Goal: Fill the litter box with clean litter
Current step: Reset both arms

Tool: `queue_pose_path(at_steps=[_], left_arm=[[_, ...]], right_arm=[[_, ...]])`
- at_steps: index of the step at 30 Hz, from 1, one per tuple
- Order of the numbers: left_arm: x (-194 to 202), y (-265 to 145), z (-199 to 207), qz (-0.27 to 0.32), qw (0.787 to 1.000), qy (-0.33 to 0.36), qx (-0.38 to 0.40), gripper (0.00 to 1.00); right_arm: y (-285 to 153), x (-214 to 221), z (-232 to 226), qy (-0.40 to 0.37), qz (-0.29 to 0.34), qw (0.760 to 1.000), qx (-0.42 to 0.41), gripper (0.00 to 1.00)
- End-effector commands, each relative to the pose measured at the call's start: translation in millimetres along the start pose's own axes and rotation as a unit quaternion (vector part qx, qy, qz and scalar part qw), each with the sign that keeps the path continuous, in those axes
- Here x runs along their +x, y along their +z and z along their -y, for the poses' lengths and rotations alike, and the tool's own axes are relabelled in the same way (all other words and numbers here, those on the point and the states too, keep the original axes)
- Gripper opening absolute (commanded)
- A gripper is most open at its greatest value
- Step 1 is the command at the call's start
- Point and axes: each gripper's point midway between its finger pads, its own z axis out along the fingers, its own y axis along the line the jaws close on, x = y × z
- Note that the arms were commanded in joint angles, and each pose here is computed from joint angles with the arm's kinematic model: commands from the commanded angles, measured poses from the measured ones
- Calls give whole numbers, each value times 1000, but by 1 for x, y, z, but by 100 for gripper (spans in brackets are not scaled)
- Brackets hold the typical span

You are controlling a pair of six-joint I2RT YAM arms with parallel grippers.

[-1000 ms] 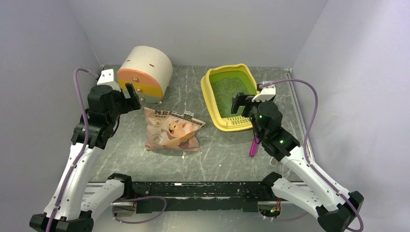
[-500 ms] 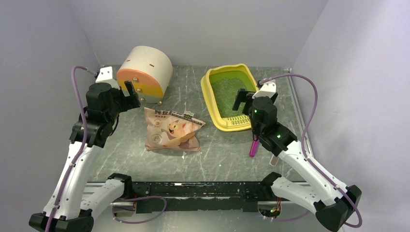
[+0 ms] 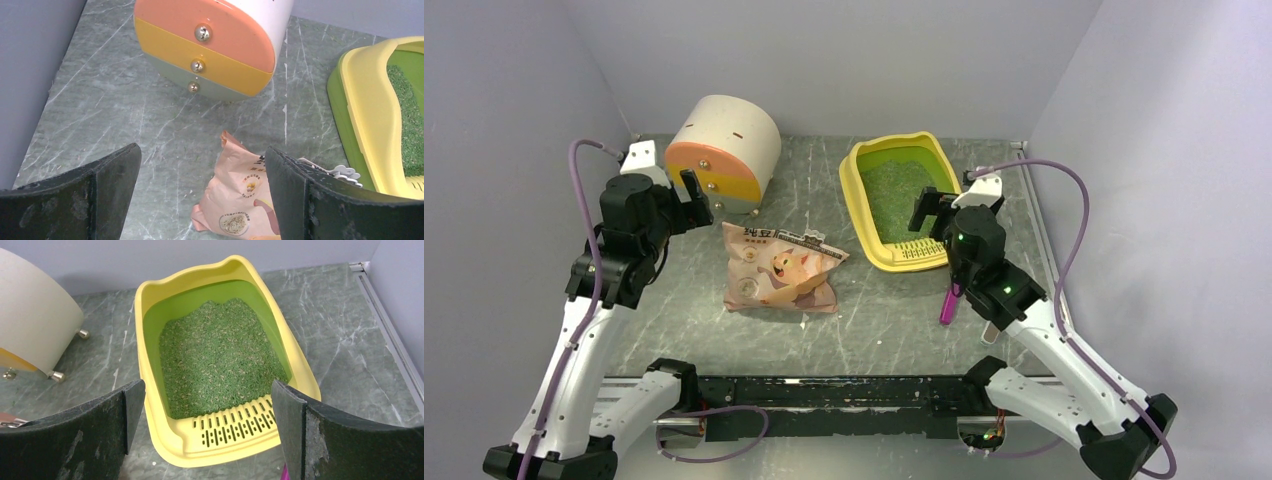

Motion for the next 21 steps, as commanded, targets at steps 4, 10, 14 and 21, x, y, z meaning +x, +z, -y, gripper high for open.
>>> queue_pose_path(at_steps=[4,10,14,21], left_arm=[[-3,-4,0,-1,1000,-5,0,97],[-3,-7,1,2,1000,-4,6,97],[-5,-7,2,7,1000,0,10,97],[-8,-6,0,10,1000,2,2,97]], right_arm=[[-9,-9,0,10,25,999,-18,100],[-13,-8,3,9,27,999,-20,100],[-12,-6,4,5,25,999,-19,100],[-10,-3,6,-9,19,1000,-10,100]])
